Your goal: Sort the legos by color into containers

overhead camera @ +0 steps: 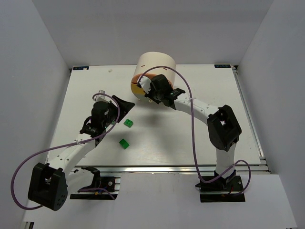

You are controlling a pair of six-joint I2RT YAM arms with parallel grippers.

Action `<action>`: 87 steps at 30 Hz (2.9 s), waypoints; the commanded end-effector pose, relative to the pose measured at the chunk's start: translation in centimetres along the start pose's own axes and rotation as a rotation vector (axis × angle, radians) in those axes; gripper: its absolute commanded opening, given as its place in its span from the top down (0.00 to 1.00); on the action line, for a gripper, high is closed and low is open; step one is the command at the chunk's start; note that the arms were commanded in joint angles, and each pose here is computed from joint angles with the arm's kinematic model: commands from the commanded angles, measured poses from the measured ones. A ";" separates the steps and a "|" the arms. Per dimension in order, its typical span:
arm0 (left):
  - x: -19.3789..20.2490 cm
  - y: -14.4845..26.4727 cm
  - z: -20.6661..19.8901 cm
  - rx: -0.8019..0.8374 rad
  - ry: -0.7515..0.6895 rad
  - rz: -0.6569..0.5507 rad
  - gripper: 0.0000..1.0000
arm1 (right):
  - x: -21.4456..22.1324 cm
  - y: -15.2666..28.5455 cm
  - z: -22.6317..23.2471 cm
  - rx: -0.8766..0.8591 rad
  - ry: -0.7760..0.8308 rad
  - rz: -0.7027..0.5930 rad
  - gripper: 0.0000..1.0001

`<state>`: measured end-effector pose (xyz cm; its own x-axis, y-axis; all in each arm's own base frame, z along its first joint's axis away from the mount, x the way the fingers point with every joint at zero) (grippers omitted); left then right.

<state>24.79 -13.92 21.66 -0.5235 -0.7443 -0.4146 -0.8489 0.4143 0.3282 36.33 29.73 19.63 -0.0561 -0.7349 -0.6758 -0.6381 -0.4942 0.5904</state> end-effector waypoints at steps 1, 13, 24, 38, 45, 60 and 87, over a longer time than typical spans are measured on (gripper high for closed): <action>-0.2 0.2 -0.8 0.046 -0.001 -0.006 0.21 | -2.6 0.5 -0.4 -0.065 -0.028 -0.124 1.00; -0.2 0.2 -0.6 0.058 0.000 -0.009 0.20 | -2.7 -1.4 -4.3 0.312 -0.009 -0.091 1.00; 0.1 -4.2 0.0 0.081 -0.004 0.019 0.45 | -1.9 7.3 0.7 -0.419 0.135 -0.325 0.89; 0.7 -17.1 0.8 0.094 0.046 0.133 0.39 | 2.2 15.1 -2.3 -0.370 -0.236 -0.320 1.00; 1.2 -19.8 2.4 0.049 0.061 0.145 0.41 | 3.5 16.0 -4.8 -0.325 -0.305 -0.331 1.00; 2.2 -20.8 3.0 0.101 0.079 0.089 0.54 | 5.1 15.5 -6.7 -0.327 -0.367 -0.322 1.00; 3.9 -12.9 4.1 0.066 0.045 0.147 0.36 | 5.5 14.6 -5.1 -0.561 -0.326 -0.356 0.55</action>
<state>33.41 -19.81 10.84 -0.6369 -0.7049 -0.3122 -0.7670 0.5387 0.3485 30.74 15.60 25.64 -0.2383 -0.3665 -0.8994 -0.2441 -0.8738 0.4207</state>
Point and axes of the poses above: each gripper's point midway between its finger pads, its own y axis back along the fingers, its own z axis along the line the jaws close on, x = y × z, the point moved 9 cm from there along y, back along the fingers, and after that the axes turned 2 degrees about y, right-handed, at the moved point
